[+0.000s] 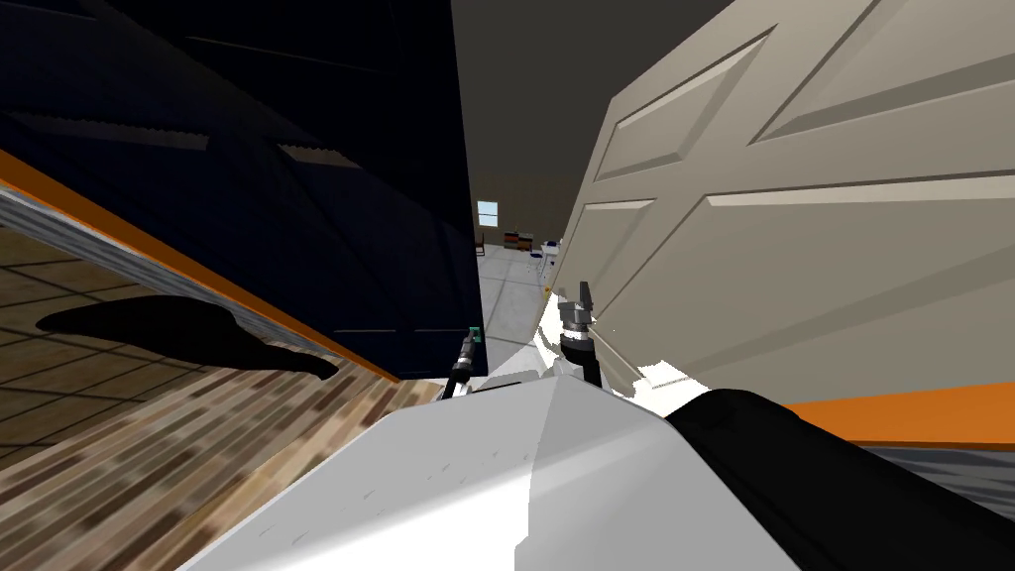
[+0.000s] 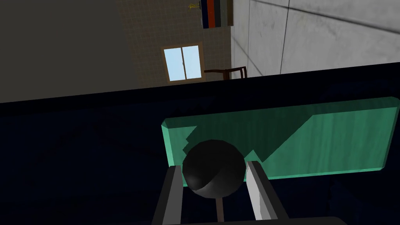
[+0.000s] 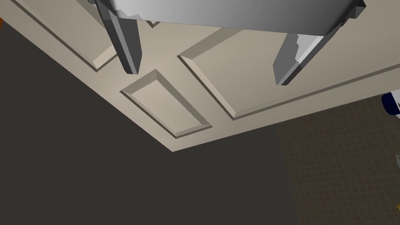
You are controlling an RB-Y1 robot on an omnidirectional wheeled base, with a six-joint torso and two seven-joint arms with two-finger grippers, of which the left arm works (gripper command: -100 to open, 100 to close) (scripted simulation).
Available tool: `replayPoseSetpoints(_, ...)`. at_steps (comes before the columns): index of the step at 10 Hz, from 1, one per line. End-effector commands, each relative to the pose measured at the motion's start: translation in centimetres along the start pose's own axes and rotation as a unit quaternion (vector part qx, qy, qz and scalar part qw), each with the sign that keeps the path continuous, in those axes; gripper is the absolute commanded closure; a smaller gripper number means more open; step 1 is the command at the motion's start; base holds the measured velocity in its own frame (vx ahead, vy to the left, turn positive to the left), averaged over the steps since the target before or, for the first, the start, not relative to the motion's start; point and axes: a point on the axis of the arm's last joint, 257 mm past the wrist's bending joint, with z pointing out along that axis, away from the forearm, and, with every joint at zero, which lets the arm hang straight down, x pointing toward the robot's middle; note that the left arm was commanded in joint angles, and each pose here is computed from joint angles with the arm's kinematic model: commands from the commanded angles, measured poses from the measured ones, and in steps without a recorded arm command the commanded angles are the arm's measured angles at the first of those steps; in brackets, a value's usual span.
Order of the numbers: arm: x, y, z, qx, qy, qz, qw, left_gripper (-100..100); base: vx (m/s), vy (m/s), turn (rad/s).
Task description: Push the door open
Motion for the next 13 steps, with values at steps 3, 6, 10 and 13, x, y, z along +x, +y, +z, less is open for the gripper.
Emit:
replayPoseSetpoints(3, 0.0, 0.1, -0.06, 0.000, 0.000, 0.000, 1.0000, 100, -0.006, 0.001, 0.001)
replayPoseSetpoints(6, -2.2, 0.4, -0.17, -0.004, -0.014, 0.012, 0.9998, 100, 0.130, -0.049, 0.036)
replayPoseSetpoints(10, -4.6, 0.5, -0.44, -0.006, -0.032, 0.021, 0.9992, -100, 0.128, -0.061, 0.083)
replayPoseSetpoints(13, -4.4, 0.4, -0.53, -0.006, -0.034, 0.015, 0.9993, -100, -0.202, -0.023, 0.025)
